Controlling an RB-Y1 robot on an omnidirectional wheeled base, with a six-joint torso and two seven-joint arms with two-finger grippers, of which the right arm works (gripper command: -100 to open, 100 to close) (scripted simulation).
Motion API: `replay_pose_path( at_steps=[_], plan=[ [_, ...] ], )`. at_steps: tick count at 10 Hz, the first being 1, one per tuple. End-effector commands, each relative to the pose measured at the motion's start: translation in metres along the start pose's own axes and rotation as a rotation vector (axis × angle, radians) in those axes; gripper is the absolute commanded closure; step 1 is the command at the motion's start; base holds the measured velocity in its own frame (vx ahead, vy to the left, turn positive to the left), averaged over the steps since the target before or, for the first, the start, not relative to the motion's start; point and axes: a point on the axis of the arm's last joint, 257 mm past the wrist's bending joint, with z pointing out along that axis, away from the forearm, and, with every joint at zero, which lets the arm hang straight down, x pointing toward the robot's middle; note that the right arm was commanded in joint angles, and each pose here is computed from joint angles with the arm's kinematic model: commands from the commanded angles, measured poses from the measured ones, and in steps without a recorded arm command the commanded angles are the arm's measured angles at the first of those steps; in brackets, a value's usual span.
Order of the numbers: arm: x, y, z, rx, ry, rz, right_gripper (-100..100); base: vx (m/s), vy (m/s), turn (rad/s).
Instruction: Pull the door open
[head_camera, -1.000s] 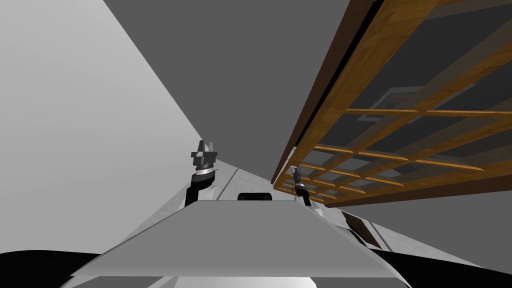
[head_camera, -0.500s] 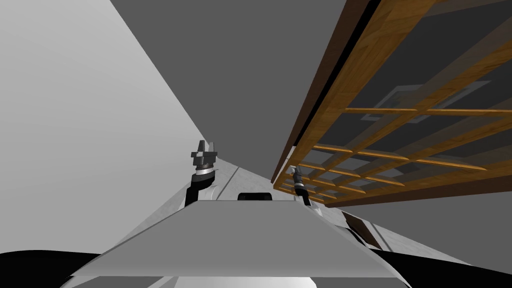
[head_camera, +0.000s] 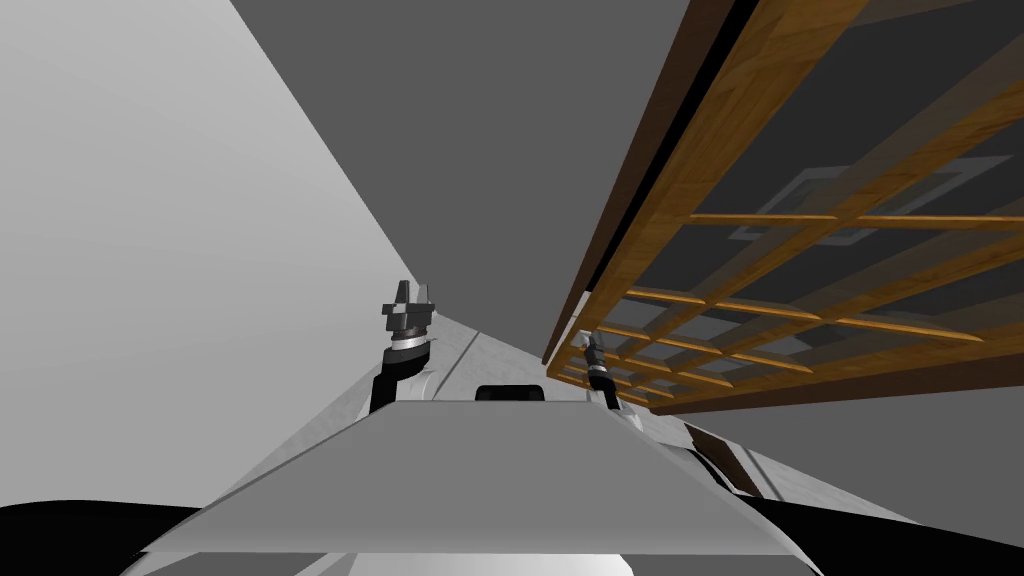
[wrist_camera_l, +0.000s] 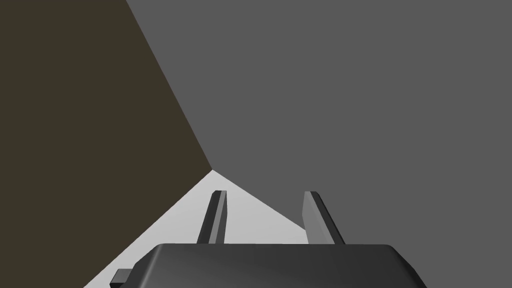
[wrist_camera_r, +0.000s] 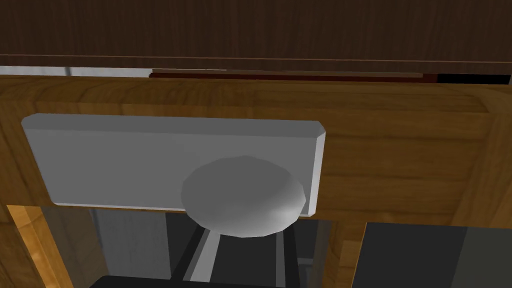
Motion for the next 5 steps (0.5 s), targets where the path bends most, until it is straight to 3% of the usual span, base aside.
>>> replay_pose_path(
  at_steps=[1,5],
  plan=[
    [0.0095,0.0026,0.0016,-0.008,0.011,0.037,100,-0.037,-0.013,0.023],
    [0.0127,0.0026,0.0045,-0.008,0.003,0.18,100,-0.053,-0.018,0.05]
  ],
)
